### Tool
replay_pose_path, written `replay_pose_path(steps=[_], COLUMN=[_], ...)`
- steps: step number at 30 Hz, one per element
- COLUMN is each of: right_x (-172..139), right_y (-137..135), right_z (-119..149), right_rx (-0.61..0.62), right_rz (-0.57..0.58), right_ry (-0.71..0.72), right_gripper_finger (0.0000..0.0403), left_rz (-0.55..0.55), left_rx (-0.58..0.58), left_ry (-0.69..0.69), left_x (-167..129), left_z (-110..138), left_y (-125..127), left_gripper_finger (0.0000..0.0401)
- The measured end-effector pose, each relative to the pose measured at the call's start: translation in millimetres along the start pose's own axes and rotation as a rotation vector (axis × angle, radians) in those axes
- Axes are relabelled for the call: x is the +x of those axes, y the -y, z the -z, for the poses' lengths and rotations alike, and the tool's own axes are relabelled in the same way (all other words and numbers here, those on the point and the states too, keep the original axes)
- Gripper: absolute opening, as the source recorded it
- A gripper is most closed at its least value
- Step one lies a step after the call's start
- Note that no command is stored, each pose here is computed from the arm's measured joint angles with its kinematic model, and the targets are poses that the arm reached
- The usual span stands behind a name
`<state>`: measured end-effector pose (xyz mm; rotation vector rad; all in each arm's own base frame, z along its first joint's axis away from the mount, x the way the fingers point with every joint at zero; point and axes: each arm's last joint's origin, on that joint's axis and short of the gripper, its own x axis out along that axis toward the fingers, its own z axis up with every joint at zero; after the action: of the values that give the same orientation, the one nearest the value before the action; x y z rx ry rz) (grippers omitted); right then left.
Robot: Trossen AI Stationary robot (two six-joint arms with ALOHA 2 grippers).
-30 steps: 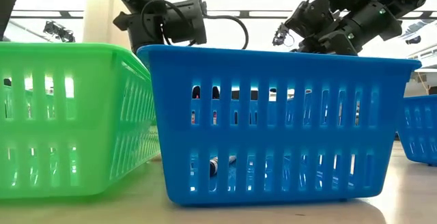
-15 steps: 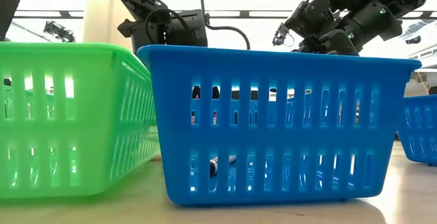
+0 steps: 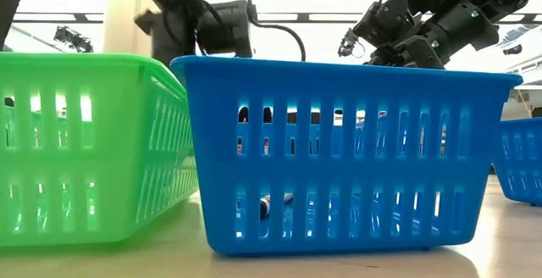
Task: Sort crayons
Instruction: Put the white crayon into the black bin
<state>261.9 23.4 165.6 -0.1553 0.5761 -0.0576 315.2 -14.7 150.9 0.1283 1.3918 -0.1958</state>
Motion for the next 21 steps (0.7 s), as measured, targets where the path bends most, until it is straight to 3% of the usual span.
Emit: replay_pose_path(steps=[10, 21], right_x=[0, -2], right_y=[-1, -11], right_z=[0, -1], right_rx=[0.020, 0.003], right_rz=[-0.009, -0.039], right_ry=[0.001, 0.008], right_gripper_finger=[0.0082, 0.0082], left_rz=[0.019, 0.024], left_rx=[-0.210, -0.568], left_ry=[0.002, -0.044], left_x=[-63, -81], left_z=[-20, -12], left_y=[59, 142], left_gripper_finger=[0.0019, 0.0022])
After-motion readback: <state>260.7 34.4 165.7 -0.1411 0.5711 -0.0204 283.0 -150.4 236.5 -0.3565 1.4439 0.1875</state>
